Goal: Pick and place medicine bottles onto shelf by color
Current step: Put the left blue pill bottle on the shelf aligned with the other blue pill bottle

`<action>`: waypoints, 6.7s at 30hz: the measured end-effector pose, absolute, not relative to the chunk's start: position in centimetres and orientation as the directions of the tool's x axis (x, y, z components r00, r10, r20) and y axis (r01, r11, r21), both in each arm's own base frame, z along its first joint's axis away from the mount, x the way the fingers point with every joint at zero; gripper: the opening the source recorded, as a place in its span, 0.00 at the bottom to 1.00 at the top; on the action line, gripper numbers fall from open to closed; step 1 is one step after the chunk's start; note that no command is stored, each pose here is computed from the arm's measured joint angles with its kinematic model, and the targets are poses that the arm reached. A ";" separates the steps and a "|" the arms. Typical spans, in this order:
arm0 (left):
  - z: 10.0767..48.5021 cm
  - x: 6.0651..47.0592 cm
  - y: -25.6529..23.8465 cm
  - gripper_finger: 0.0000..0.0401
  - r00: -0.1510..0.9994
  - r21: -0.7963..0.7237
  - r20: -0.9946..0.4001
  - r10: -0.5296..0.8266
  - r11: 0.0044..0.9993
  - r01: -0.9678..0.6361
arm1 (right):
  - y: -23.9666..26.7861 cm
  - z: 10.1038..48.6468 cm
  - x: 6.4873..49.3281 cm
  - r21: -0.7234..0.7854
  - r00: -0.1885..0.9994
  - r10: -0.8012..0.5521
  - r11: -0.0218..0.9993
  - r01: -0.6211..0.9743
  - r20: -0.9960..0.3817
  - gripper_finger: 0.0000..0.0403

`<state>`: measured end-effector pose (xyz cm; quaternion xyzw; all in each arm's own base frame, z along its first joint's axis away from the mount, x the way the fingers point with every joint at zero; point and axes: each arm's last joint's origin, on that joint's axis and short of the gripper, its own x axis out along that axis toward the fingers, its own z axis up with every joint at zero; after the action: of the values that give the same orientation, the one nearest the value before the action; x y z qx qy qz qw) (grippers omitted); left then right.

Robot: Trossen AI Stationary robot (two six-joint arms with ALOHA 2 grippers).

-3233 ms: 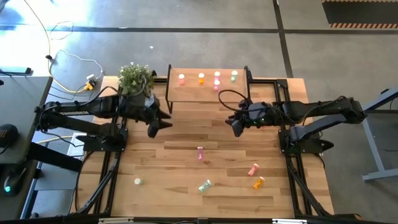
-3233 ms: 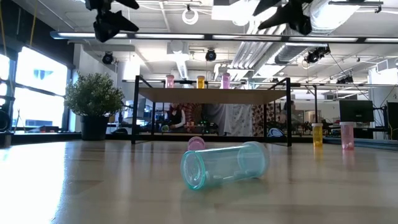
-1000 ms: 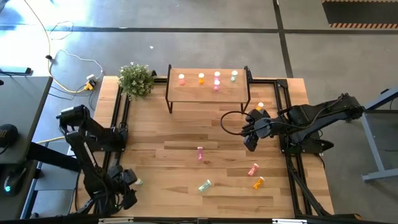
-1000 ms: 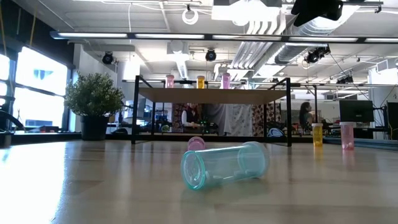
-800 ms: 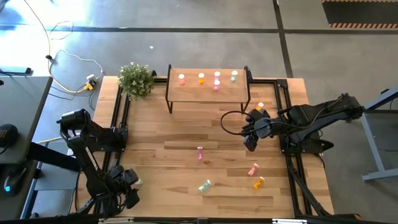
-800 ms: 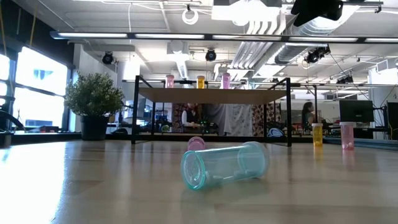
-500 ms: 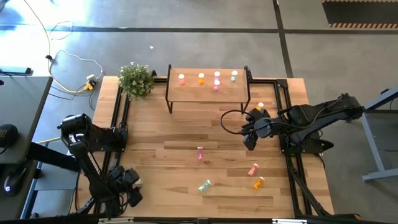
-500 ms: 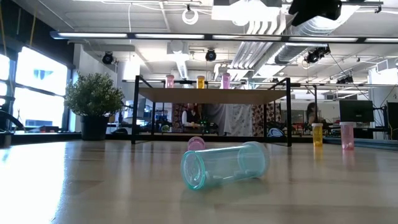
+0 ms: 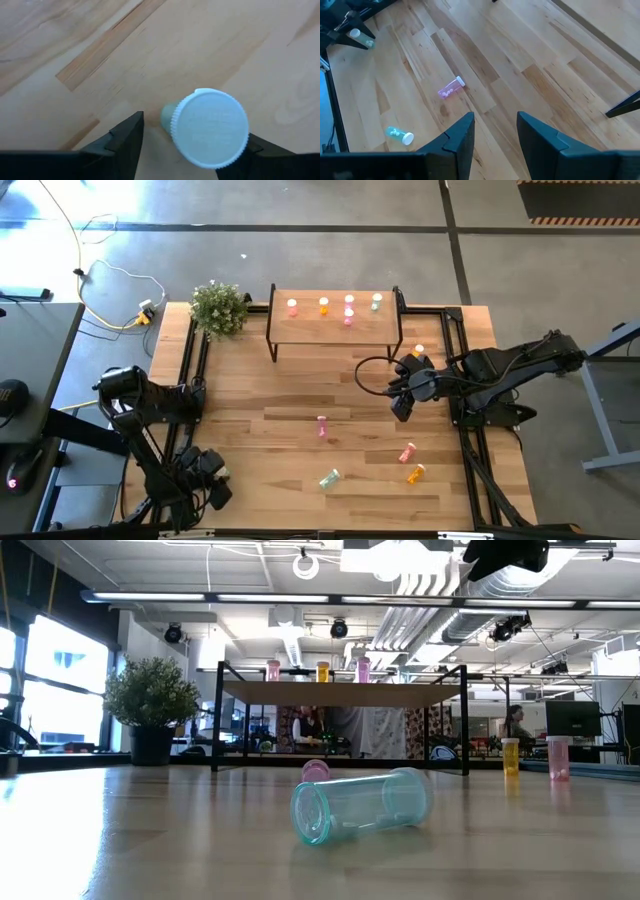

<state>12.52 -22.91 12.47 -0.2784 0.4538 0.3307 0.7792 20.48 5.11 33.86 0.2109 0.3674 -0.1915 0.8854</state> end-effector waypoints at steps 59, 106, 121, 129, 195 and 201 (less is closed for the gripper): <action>22.2 24.2 -14.1 0.24 0.733 -0.277 -0.679 0.027 0.916 -0.291 | 6.9 36.1 25.8 0.344 0.917 0.010 0.929 0.139 -0.398 0.51; 24.7 30.4 -1.3 0.24 0.887 -0.179 -0.461 -0.014 0.981 -0.078 | 4.2 28.1 36.8 0.259 0.917 0.164 0.963 -0.070 -0.363 0.51; 24.8 30.4 -0.4 0.24 0.889 -0.179 -0.458 0.015 0.978 -0.109 | 3.9 28.0 36.8 0.331 0.909 0.167 0.943 -0.034 -0.381 0.28; 24.7 30.4 -0.3 0.24 0.889 -0.181 -0.458 0.013 0.978 -0.108 | 3.6 28.0 36.8 0.339 0.909 0.166 0.940 -0.029 -0.383 0.25; 27.1 26.8 7.1 0.62 0.848 -0.017 -0.475 0.236 0.961 -0.277 | -2.9 27.7 23.6 0.253 0.557 -0.831 0.540 0.803 0.005 0.25; 27.1 26.6 7.8 0.62 0.843 -0.007 -0.472 0.258 0.955 -0.296 | -2.8 25.3 23.2 0.216 0.587 -0.802 0.597 0.773 0.115 0.25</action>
<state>26.61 7.80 27.08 -0.0399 0.2399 0.1444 0.9592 23.18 -2.79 25.27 0.0716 -0.1005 -0.4434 0.8878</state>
